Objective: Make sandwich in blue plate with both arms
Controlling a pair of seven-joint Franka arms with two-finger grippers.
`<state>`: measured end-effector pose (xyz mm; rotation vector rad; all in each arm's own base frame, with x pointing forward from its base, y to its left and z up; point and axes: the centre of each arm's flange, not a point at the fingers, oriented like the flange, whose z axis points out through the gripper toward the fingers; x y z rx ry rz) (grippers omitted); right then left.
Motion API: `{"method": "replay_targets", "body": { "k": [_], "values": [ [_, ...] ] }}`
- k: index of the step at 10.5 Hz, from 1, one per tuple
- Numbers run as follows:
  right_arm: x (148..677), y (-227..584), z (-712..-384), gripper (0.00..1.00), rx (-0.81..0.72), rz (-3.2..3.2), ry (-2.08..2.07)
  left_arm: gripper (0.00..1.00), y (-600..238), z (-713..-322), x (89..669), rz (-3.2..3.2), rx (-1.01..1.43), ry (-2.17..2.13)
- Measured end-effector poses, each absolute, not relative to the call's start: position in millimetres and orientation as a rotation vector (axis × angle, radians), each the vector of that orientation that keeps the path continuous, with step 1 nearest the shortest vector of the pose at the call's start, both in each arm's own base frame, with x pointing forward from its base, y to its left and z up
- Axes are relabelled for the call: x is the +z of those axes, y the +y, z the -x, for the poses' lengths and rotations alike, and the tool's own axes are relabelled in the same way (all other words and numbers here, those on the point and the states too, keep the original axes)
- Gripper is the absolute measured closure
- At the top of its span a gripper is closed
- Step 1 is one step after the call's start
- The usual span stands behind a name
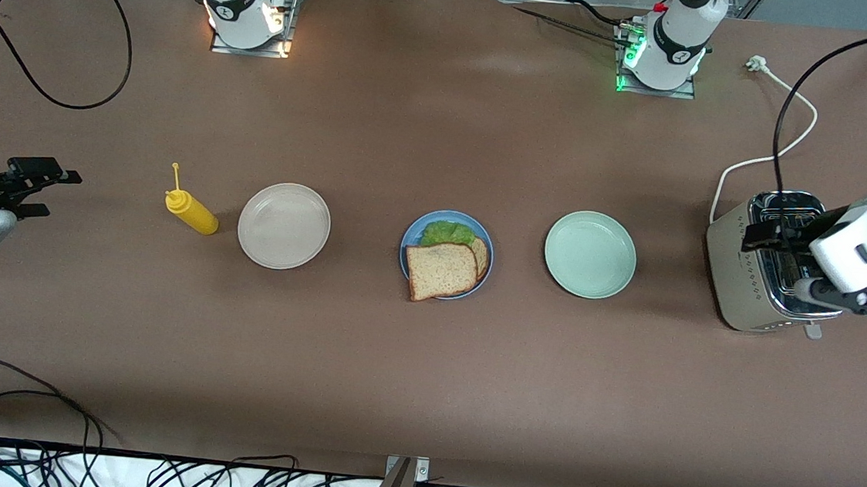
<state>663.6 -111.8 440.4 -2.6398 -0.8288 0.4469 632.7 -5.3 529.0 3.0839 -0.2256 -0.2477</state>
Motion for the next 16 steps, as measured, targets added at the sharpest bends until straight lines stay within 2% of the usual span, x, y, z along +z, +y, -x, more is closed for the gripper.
{"method": "replay_targets", "body": {
  "k": [4, 6, 12, 16],
  "values": [
    [470.0, -42.3, -631.1, 0.00, 0.494, 3.005, -0.269, 0.06, -16.6, -585.3, 627.7, -3.152, -0.076, -0.290],
    [478.7, -29.1, -613.0, 0.00, 0.475, 3.085, -0.043, 0.03, -20.0, -569.9, 651.7, -3.152, -0.027, -0.298],
    [615.4, -14.8, -555.1, 0.00, 0.125, 3.147, 0.046, 0.00, -13.4, -562.7, 656.3, -3.178, -0.053, -0.286],
    [611.7, -17.9, -545.2, 0.00, 0.171, 3.145, 0.067, 0.00, -11.9, -562.7, 656.4, -3.187, -0.054, -0.283]
  ]
}}
